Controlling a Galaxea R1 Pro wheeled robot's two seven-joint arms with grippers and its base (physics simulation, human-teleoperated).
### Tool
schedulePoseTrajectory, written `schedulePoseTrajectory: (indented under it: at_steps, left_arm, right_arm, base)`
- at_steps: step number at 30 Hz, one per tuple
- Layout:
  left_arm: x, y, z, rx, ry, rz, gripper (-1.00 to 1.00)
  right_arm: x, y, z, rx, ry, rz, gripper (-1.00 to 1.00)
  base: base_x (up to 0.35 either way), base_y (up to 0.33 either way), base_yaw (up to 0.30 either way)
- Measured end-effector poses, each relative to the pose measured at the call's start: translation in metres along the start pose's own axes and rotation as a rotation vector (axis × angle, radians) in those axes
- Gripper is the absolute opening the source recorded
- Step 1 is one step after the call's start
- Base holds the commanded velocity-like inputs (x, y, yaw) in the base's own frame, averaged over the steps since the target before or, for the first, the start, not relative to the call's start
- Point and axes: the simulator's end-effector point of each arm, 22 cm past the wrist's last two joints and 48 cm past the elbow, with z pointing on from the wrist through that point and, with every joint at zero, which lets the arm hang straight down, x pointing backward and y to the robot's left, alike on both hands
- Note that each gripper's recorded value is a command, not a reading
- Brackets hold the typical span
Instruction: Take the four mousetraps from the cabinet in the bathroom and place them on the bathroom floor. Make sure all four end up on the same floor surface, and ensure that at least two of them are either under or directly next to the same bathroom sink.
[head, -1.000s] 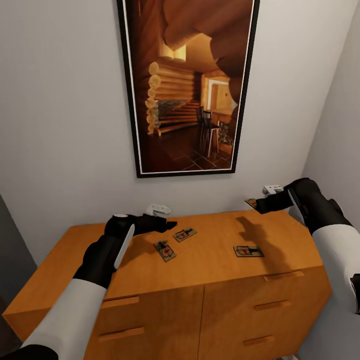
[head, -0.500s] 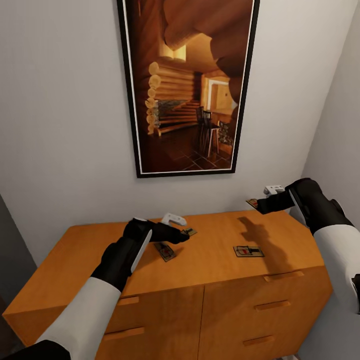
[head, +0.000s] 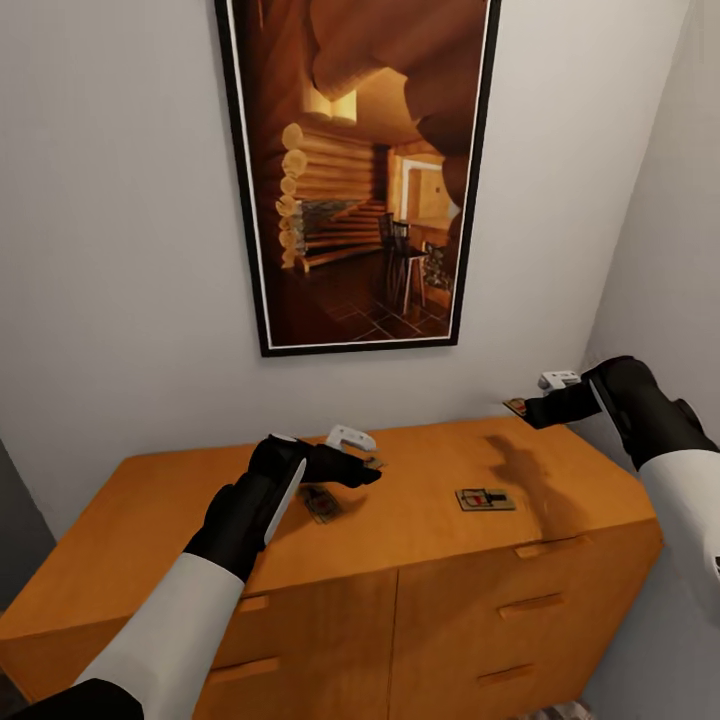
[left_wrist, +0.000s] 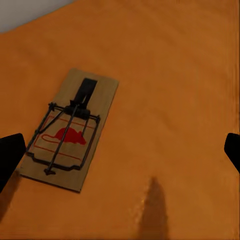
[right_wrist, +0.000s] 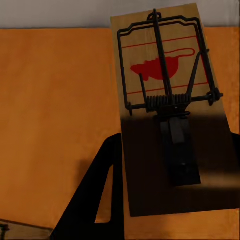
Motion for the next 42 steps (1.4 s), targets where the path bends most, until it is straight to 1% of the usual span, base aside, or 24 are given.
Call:
schedulePoseTrajectory:
  at_steps: [9,20,23,27,36,42]
  left_arm:
    - [-0.007,0.000,-0.004,-0.002,-0.019,0.009,1.00]
    - [-0.008,0.002,-0.006,-0.007,-0.022,0.012,1.00]
    - [-0.008,0.002,-0.006,-0.008,-0.021,0.013,1.00]
    - [-0.012,0.002,-0.009,-0.012,-0.030,0.018,1.00]
    - [-0.020,0.001,-0.013,-0.017,-0.048,0.029,1.00]
    - [-0.020,0.001,-0.014,-0.016,-0.049,0.030,1.00]
  right_arm:
    - [0.001,-0.006,-0.002,0.007,0.000,0.005,-1.00]
    - [0.001,-0.009,-0.003,0.014,0.000,0.005,-1.00]
    - [0.002,-0.014,-0.005,0.023,0.000,0.007,-1.00]
    - [0.005,-0.027,-0.010,0.043,0.002,0.013,-1.00]
    - [0.008,-0.039,-0.014,0.059,0.004,0.019,-1.00]
    - [0.009,-0.045,-0.017,0.071,0.005,0.021,-1.00]
  base:
    - [0.000,0.000,-0.058]
    - [0.000,0.000,-0.004]
    - [0.000,0.000,0.000]
    - [0.000,0.000,0.000]
    - [0.001,0.009,0.000]
    - [0.060,0.206,0.000]
